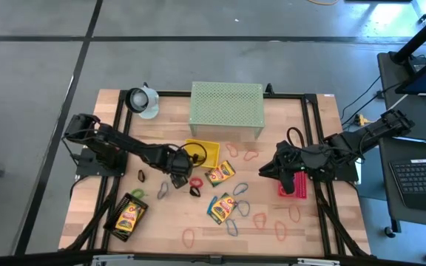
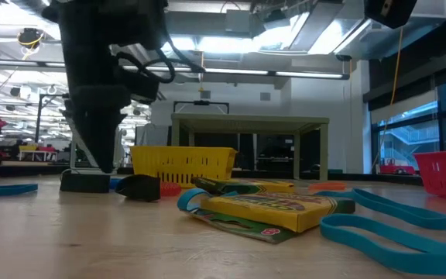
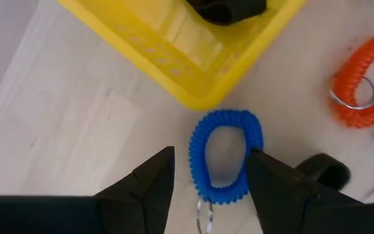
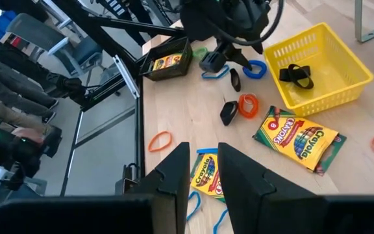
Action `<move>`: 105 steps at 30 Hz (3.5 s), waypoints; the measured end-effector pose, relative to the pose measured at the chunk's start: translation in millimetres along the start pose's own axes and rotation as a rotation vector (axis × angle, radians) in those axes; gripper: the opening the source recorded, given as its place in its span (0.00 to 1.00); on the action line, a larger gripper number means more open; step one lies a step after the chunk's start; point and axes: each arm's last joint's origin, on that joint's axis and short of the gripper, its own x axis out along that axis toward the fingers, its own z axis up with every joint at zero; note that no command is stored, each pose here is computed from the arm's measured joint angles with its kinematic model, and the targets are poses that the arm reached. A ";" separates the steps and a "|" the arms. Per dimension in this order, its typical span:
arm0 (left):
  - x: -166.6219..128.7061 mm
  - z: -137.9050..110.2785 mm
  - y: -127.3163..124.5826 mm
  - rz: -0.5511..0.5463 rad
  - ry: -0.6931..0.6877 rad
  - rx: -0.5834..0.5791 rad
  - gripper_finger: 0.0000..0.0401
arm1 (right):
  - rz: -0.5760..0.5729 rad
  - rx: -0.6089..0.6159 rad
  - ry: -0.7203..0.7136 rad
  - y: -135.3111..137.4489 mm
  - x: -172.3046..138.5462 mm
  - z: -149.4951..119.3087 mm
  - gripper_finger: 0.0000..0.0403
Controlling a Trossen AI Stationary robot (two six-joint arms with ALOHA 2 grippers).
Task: Pick & Place Office Desk Supplies
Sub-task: Put the blue spring keychain into the red bin
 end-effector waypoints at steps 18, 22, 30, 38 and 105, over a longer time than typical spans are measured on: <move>33.7 -19.3 13.7 -0.115 0.035 -0.128 0.44 | -0.002 0.003 -0.002 -0.1 0.1 0.1 0.20; 34.2 -20.6 15.0 -0.099 0.044 -0.127 0.29 | -0.008 0.007 -0.007 -1.3 0.5 1.3 0.20; 34.3 -22.6 13.1 -0.158 0.105 -0.151 0.02 | -0.013 0.010 -0.010 -2.3 0.7 2.2 0.20; 19.2 -16.5 3.5 -0.231 0.114 -0.213 0.01 | -0.014 0.007 -0.011 -2.3 0.7 2.2 0.20; -164.3 78.0 -30.8 -1.091 -0.502 -0.213 0.00 | -0.067 -1.047 -0.348 11.4 72.7 37.7 0.56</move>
